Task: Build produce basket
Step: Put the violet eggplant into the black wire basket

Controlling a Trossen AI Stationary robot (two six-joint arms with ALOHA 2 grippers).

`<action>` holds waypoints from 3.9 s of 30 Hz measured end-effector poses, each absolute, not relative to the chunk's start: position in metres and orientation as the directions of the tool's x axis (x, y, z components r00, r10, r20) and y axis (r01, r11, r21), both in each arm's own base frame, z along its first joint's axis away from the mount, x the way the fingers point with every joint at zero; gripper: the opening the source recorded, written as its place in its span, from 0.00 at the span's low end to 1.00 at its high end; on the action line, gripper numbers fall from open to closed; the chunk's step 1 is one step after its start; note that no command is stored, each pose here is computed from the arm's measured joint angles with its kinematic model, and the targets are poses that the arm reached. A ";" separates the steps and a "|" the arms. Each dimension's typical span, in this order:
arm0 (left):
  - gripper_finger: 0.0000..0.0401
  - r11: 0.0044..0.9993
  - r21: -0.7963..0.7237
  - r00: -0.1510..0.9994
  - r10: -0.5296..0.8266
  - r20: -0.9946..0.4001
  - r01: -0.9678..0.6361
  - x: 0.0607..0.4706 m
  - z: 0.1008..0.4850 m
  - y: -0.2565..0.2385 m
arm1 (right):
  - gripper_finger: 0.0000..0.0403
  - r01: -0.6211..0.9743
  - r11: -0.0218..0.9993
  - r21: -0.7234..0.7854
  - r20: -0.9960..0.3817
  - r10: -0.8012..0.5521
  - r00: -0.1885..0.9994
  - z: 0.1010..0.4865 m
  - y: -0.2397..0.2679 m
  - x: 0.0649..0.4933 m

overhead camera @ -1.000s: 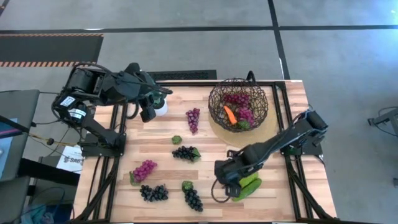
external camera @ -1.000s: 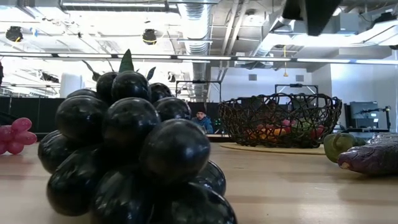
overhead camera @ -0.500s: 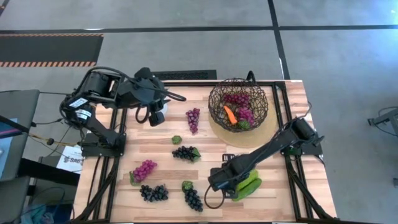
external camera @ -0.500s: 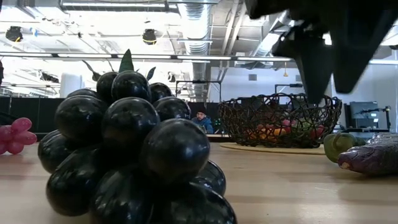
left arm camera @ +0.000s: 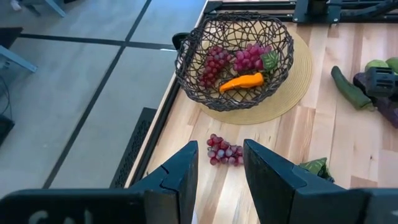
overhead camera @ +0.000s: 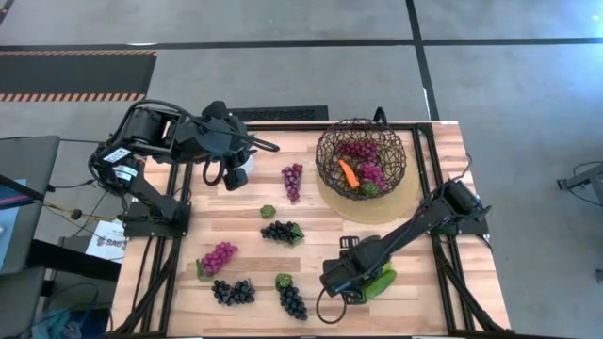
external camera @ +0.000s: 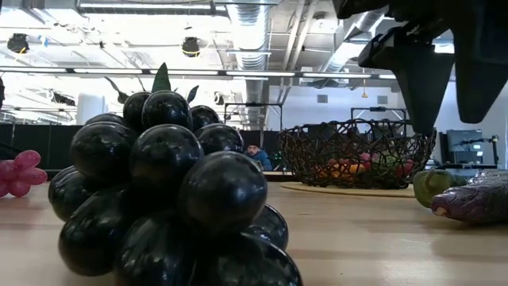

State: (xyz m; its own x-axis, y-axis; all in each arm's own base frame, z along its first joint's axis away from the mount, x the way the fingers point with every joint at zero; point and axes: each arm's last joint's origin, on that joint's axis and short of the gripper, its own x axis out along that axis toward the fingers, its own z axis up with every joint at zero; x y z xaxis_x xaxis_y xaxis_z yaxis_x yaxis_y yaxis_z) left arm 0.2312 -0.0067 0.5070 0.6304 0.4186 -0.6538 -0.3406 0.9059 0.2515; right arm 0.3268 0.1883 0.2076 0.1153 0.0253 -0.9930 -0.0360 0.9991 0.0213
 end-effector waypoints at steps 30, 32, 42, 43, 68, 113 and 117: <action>0.29 0.910 0.221 0.634 0.404 -0.659 -0.350 0.231 0.507 -0.007 | 0.55 -0.034 0.999 -0.027 -0.976 -0.019 0.218 0.192 0.205 0.320; 0.29 0.910 0.221 0.634 0.404 -0.660 -0.350 0.231 0.507 -0.007 | 0.55 -0.014 0.999 -0.029 -0.979 -0.026 0.204 0.186 0.204 0.317; 0.29 0.910 0.220 0.634 0.404 -0.660 -0.352 0.231 0.507 -0.007 | 0.55 -0.009 1.000 0.012 -0.969 0.014 0.248 0.184 0.214 0.316; 0.29 0.910 0.220 0.634 0.404 -0.660 -0.352 0.231 0.507 -0.007 | 0.55 -0.013 1.000 0.014 -0.968 0.017 0.250 0.184 0.215 0.315; 0.29 0.910 0.220 0.633 0.405 -0.660 -0.352 0.231 0.507 -0.007 | 0.55 -0.001 1.000 0.004 -0.961 0.004 0.275 0.177 0.217 0.311; 0.29 0.909 0.216 0.634 0.405 -0.659 -0.356 0.231 0.507 -0.007 | 0.04 0.134 0.991 0.031 -0.956 -0.010 0.293 0.204 0.191 0.338; 0.29 0.909 0.216 0.633 0.405 -0.659 -0.356 0.231 0.507 -0.007 | 0.04 0.146 0.984 -0.100 -0.921 -0.147 0.361 0.259 0.183 0.344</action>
State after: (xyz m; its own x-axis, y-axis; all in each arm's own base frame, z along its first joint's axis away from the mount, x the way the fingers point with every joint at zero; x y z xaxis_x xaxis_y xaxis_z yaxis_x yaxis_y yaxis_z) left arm 0.2314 -0.0071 0.5068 0.6335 0.4049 -0.6593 -0.3560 0.9091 0.2163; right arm 0.3439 0.1833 0.2592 0.3609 -0.1473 -0.9209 0.1457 0.9842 -0.1004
